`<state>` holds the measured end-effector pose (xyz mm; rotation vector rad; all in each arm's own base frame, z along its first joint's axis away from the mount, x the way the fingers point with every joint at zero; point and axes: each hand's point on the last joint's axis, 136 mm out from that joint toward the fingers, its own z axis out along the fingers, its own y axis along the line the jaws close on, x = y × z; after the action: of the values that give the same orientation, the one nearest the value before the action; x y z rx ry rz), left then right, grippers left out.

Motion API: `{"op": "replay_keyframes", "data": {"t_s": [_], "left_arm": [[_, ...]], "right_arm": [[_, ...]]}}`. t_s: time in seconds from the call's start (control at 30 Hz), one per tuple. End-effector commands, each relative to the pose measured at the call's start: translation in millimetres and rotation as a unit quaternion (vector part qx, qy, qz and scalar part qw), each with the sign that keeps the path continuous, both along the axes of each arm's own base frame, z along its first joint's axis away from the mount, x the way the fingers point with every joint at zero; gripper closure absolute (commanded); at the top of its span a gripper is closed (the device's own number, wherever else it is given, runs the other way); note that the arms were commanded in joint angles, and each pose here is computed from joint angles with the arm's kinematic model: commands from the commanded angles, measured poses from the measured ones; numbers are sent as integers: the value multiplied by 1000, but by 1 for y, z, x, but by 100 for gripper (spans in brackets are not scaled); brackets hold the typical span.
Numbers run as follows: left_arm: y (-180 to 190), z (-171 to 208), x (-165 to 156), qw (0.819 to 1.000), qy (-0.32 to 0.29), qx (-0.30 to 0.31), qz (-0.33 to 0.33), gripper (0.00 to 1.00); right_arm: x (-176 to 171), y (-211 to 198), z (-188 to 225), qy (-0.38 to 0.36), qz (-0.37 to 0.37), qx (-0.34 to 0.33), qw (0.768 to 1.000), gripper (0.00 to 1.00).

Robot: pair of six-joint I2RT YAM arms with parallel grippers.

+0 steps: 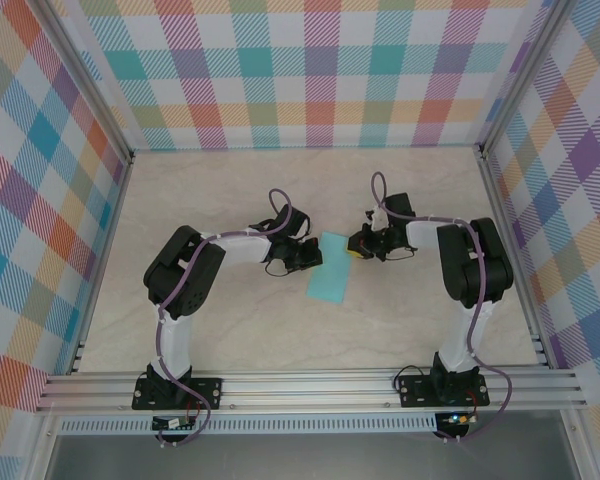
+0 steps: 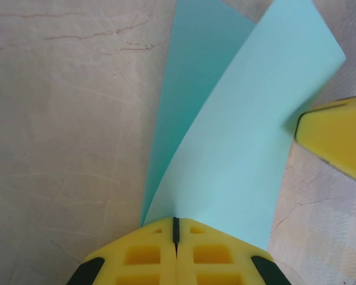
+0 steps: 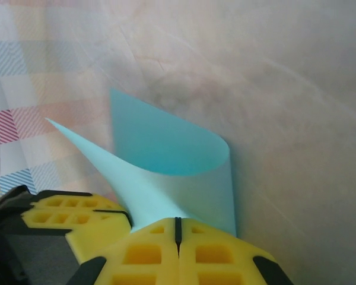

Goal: Fold a paper plane with a square sheet of paper (pick it up from the middle)
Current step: Fold the square sheet of paper in half at the center of the table.

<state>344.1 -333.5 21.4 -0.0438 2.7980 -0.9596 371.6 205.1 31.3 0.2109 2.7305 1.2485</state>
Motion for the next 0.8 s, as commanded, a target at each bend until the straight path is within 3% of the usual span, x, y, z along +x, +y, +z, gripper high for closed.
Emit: {"op": "replay_keyframes", "data": {"t_s": [0.0,0.3,0.6,0.77], "left_arm": [[19,-33,-30,996,52,67,-9,100],[20,-34,-30,996,52,68,-9,100],[20,-34,-29,996,50,69,-8,100],[21,-33,-29,996,49,69,-6,100]], "right_arm": [[10,-2,9,-15,4,-9,1000,100],[7,-12,-29,32,-8,-39,999,100],[28,-5,19,-12,-6,-2,1000,100],[37,-6,17,-10,-10,-7,1000,100]]}}
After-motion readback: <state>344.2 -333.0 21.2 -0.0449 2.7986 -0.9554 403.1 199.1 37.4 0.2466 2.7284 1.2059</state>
